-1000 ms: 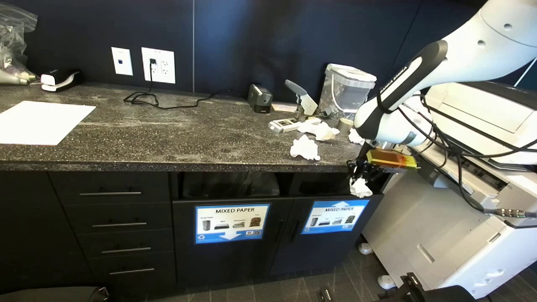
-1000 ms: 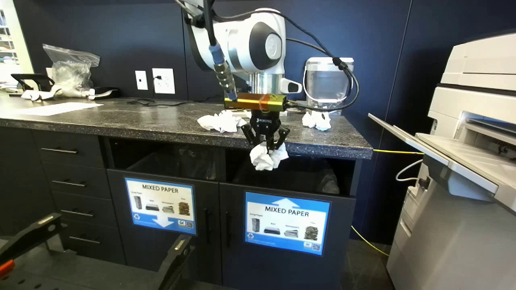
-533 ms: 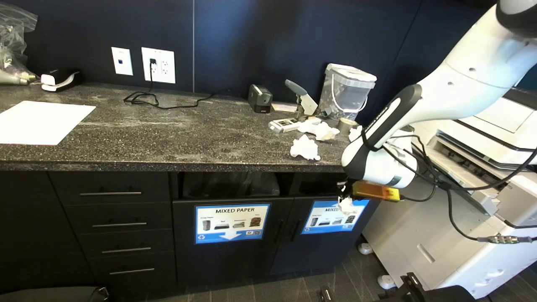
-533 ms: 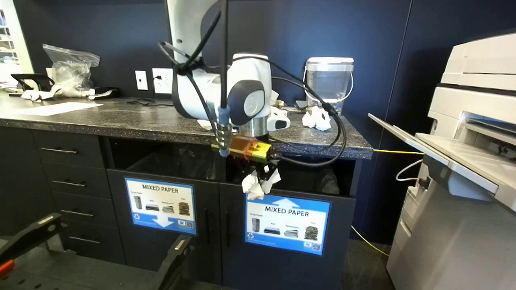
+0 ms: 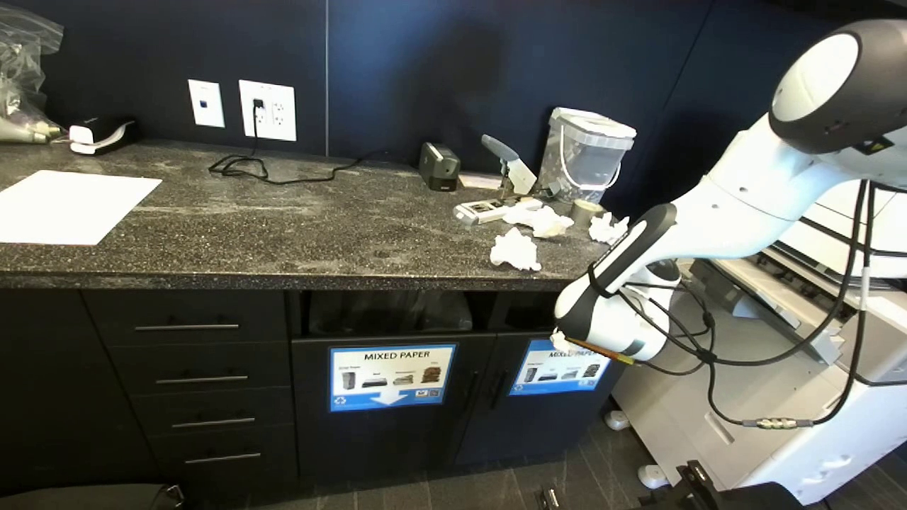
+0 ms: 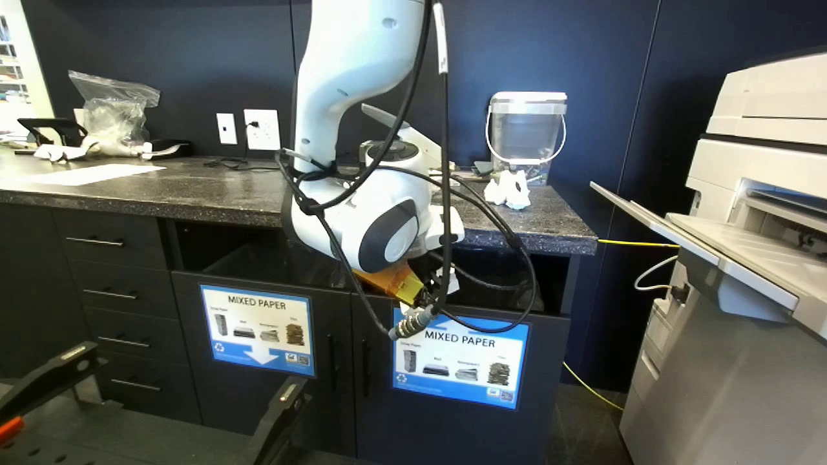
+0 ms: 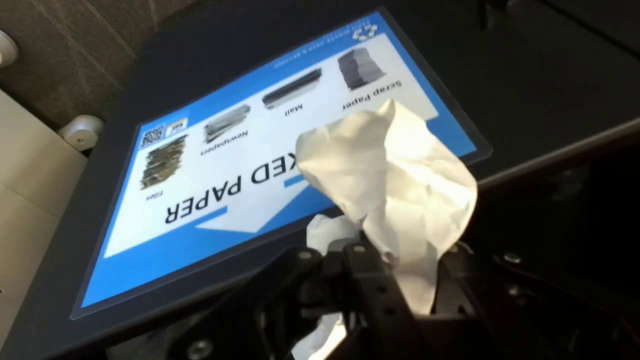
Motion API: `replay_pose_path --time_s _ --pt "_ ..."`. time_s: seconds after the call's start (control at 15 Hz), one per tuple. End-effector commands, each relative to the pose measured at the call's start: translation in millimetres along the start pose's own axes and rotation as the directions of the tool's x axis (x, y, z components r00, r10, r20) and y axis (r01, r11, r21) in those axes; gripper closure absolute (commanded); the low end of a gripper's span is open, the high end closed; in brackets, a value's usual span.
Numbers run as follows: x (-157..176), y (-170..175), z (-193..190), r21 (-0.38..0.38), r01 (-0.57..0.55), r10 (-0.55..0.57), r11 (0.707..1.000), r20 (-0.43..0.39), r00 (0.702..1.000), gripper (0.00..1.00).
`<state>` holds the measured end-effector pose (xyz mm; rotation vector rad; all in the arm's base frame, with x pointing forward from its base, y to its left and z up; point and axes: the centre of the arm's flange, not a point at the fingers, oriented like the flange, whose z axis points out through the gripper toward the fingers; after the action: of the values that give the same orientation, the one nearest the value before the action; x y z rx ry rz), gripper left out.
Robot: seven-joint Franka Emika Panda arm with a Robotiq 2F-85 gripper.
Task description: Put the papers in the bin to the right
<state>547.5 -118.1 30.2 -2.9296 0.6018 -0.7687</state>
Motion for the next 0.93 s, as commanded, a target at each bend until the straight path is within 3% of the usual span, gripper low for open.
replay_pose_path --time_s 0.0,0.27,0.53,0.87 --pt "22.7 1.3 17.9 0.061 -0.076 0.084 0.995 -0.145 0.986 0.82" --pt "33.3 7.4 29.3 0.135 -0.191 0.217 0.972 -0.215 0.952 0.82" --pt "19.8 19.6 61.3 0.185 -0.272 0.307 0.944 -0.202 0.93 0.81" --pt "21.5 25.2 94.1 0.272 -0.392 0.453 0.879 -0.22 0.864 0.81"
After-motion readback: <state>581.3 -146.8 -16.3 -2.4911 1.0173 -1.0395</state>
